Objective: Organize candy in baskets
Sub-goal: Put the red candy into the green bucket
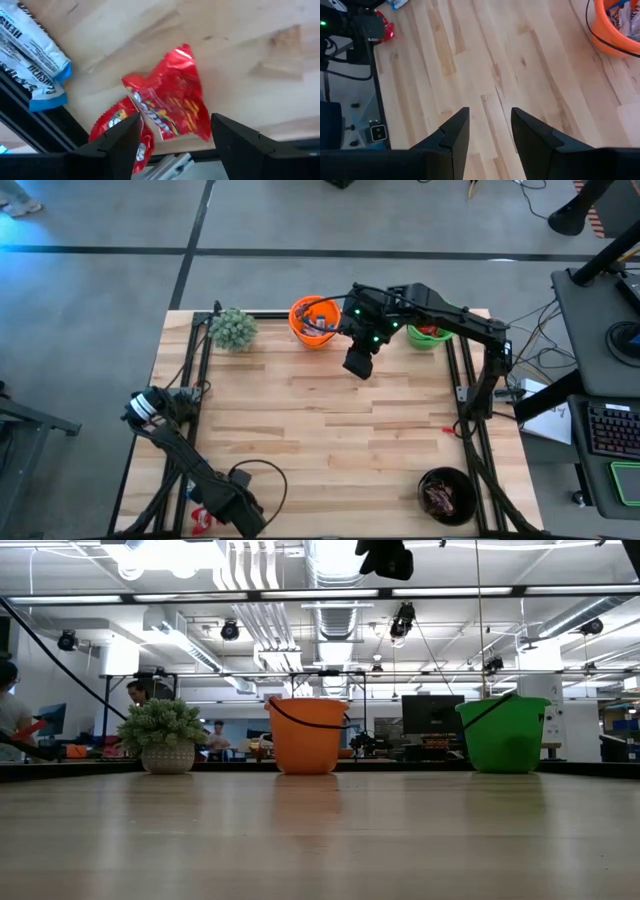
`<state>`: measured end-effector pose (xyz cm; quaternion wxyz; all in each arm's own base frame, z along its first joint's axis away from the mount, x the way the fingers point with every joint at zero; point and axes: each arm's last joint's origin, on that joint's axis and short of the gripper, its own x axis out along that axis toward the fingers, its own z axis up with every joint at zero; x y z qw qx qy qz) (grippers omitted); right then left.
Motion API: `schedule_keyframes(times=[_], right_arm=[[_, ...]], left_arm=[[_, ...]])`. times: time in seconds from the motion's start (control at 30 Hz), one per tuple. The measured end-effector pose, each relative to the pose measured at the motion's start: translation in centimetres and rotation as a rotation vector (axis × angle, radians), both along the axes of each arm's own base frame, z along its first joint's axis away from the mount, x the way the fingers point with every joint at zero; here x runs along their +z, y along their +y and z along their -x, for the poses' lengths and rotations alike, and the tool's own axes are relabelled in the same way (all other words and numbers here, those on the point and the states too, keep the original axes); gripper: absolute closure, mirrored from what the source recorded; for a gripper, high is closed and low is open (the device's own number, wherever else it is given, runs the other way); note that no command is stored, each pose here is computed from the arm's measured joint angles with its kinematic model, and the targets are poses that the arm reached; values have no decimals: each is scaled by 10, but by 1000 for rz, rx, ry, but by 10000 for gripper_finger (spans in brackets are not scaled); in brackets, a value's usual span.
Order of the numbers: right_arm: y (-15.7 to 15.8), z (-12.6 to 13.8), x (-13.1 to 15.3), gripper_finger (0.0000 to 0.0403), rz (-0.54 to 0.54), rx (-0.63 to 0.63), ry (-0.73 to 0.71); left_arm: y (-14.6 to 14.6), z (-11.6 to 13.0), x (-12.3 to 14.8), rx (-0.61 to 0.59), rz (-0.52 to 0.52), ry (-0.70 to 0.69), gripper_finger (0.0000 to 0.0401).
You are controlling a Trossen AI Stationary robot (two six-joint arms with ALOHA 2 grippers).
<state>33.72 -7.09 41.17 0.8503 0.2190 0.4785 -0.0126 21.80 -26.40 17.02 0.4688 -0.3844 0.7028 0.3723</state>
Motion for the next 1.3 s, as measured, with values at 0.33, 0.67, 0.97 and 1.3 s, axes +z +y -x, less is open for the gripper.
schedule_keyframes(times=[0.33,0.67,0.97,1.3], right_arm=[[2,0,0,269,0,4,0],[7,2,4,266,0,20,-11],[8,4,6,275,13,34,-22],[8,4,6,277,19,41,-24]], left_arm=[[6,3,-17,38,0,11,177],[11,9,-36,60,41,0,197],[9,6,-35,-9,73,-52,358],[5,1,-13,-114,89,-165,397]])
